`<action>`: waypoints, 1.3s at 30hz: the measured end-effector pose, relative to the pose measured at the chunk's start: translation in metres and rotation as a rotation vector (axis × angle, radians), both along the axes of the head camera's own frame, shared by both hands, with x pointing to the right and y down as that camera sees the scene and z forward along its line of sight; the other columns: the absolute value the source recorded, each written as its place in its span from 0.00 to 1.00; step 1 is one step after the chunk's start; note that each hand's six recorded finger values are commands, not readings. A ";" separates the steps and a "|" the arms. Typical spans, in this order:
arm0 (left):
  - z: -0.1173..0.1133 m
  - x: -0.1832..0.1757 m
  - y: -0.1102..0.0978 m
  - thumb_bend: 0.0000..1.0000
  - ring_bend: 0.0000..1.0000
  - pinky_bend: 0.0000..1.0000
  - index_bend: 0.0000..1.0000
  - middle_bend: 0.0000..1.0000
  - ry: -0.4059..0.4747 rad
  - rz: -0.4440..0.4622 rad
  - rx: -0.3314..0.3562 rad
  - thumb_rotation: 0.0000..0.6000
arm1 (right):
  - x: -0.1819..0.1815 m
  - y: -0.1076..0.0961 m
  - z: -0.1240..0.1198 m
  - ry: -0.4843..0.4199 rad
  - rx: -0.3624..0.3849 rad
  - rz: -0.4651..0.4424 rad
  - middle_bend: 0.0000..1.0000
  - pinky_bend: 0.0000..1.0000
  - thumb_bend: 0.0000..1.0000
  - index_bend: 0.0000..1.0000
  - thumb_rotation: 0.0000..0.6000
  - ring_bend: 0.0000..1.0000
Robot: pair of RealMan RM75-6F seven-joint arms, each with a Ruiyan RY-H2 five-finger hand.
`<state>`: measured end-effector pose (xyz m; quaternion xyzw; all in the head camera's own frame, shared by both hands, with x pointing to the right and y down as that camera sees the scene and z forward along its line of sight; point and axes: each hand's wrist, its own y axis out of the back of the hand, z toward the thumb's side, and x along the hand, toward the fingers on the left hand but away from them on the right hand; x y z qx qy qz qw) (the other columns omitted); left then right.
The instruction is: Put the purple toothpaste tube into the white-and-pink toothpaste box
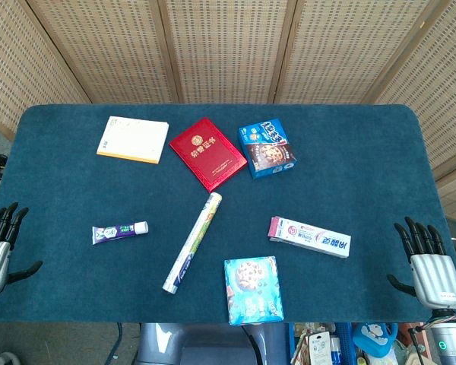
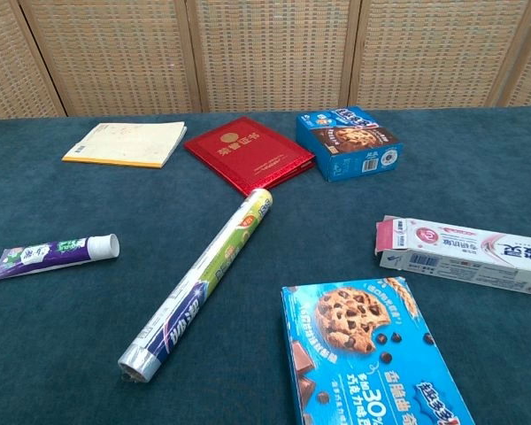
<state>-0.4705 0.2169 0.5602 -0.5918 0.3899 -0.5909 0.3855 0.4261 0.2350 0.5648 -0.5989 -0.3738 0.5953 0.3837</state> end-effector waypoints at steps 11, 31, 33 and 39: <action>-0.001 0.002 0.001 0.17 0.00 0.00 0.00 0.00 0.001 0.007 0.003 1.00 | -0.002 0.001 0.000 -0.002 -0.002 -0.008 0.00 0.00 0.21 0.00 1.00 0.00; 0.002 0.007 -0.001 0.17 0.00 0.00 0.00 0.00 0.006 0.015 0.003 1.00 | -0.004 0.005 -0.003 0.001 0.001 -0.014 0.00 0.00 0.21 0.00 1.00 0.00; 0.003 0.008 -0.001 0.17 0.00 0.00 0.00 0.00 0.005 0.016 0.001 1.00 | -0.006 0.005 0.000 -0.001 -0.006 -0.019 0.00 0.00 0.21 0.00 1.00 0.00; 0.005 0.013 -0.006 0.17 0.00 0.00 0.00 0.00 0.000 0.024 0.012 1.00 | -0.010 0.006 0.006 -0.003 -0.029 -0.030 0.00 0.00 0.21 0.00 1.00 0.00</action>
